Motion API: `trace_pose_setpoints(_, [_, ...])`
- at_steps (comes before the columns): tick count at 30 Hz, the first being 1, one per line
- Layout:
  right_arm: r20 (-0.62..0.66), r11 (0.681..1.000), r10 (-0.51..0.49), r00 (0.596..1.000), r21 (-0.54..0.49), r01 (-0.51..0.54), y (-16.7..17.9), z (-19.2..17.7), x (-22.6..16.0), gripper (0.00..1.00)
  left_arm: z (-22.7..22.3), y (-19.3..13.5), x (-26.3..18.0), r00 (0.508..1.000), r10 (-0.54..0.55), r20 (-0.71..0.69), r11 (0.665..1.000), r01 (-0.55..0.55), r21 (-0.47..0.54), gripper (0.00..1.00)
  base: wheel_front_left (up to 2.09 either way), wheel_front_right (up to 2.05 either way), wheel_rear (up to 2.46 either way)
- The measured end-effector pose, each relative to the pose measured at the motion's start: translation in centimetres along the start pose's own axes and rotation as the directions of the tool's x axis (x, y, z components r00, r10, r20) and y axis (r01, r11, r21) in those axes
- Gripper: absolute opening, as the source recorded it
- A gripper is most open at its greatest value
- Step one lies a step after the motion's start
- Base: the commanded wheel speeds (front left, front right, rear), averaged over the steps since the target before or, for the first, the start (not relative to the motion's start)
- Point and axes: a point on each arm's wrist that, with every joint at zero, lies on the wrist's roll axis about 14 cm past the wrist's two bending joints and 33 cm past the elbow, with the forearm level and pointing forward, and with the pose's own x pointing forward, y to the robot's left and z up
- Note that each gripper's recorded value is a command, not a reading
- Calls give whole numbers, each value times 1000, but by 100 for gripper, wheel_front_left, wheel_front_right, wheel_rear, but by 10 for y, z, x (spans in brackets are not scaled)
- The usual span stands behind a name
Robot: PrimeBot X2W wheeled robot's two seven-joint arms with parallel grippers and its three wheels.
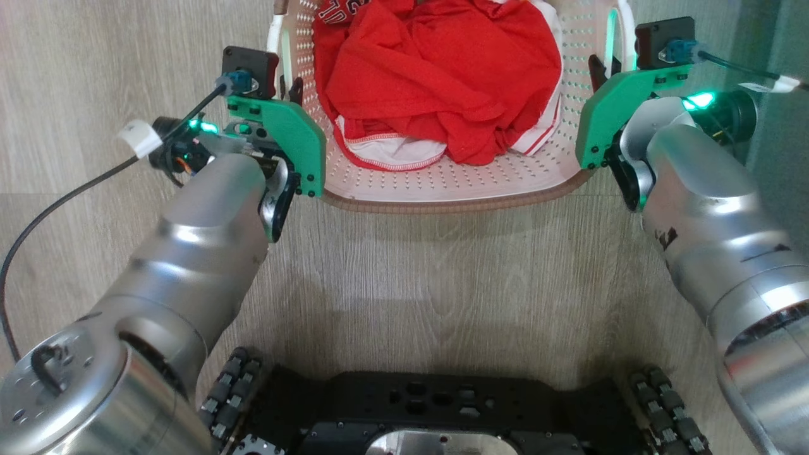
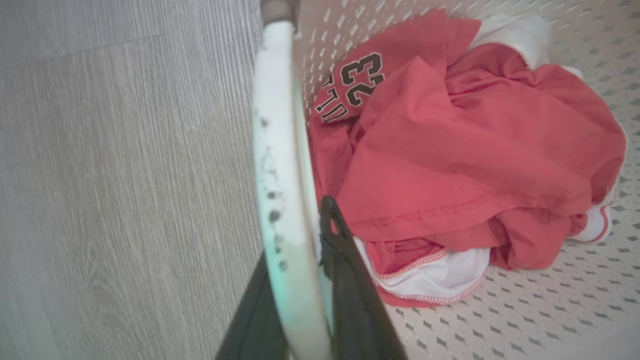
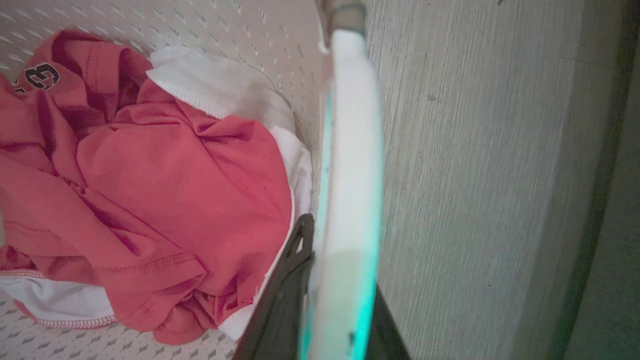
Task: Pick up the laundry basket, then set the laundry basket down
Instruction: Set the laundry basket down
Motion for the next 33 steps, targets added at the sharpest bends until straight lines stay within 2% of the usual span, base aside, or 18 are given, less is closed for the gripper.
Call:
trace_pose_setpoints(5, [4,1000,-8,1000,-5,8,-2,0,1,0,0,0,2,1000,1,5,1000,-1,6,0,0,0,0])
trace_pose_setpoints(6, [5,1000,-9,1000,-6,9,-3,1,1,5,1,0,2,1000,1,6,1000,-1,8,0,0,0,0])
trace_pose_setpoints(8, [6,1000,-11,1000,-9,11,-3,1,1,20,4,1,4,1000,5,11,1000,-5,6,0,0,0,0])
trace_pose_setpoints(9, [5,1000,-11,1000,-17,11,-4,1,2,31,6,2,4,1000,6,13,1000,-7,7,7,0,0,0])
trace_pose_setpoints(11, [8,1000,-16,1000,-25,16,-6,2,1,42,7,2,4,1000,6,16,1000,-6,14,24,0,0,0])
trace_pose_setpoints(13, [11,999,-18,1000,-28,18,-7,3,2,52,4,2,3,1000,6,8,1000,-6,28,29,0,0,0])
trace_pose_setpoints(14, [12,1000,-17,1000,-26,17,-6,4,2,72,3,3,2,1000,8,6,1000,-9,28,32,0,0,0])
trace_pose_setpoints(16, [16,1000,-16,1000,-23,16,-5,5,3,100,3,6,2,1000,23,6,999,-23,22,42,0,0,0])
trace_pose_setpoints(17, [17,1000,-16,1000,-23,16,-5,5,3,100,3,7,1,1000,25,6,1000,-25,16,46,0,0,0])
trace_pose_setpoints(18, [23,1000,-16,1000,-23,16,-5,6,3,100,4,7,1,1000,29,7,999,-29,15,61,0,0,0])
trace_pose_setpoints(19, [29,1000,-15,999,-24,16,-5,8,3,100,4,8,1,999,33,8,999,-33,14,82,0,0,0])
trace_pose_setpoints(20, [34,1000,-15,999,-25,16,-5,10,2,100,5,8,1,999,35,10,999,-35,11,99,0,0,0])
trace_pose_setpoints(33, [182,998,-12,983,-54,22,1,66,-22,100,36,7,-20,993,61,103,998,-58,-31,100,0,0,0])
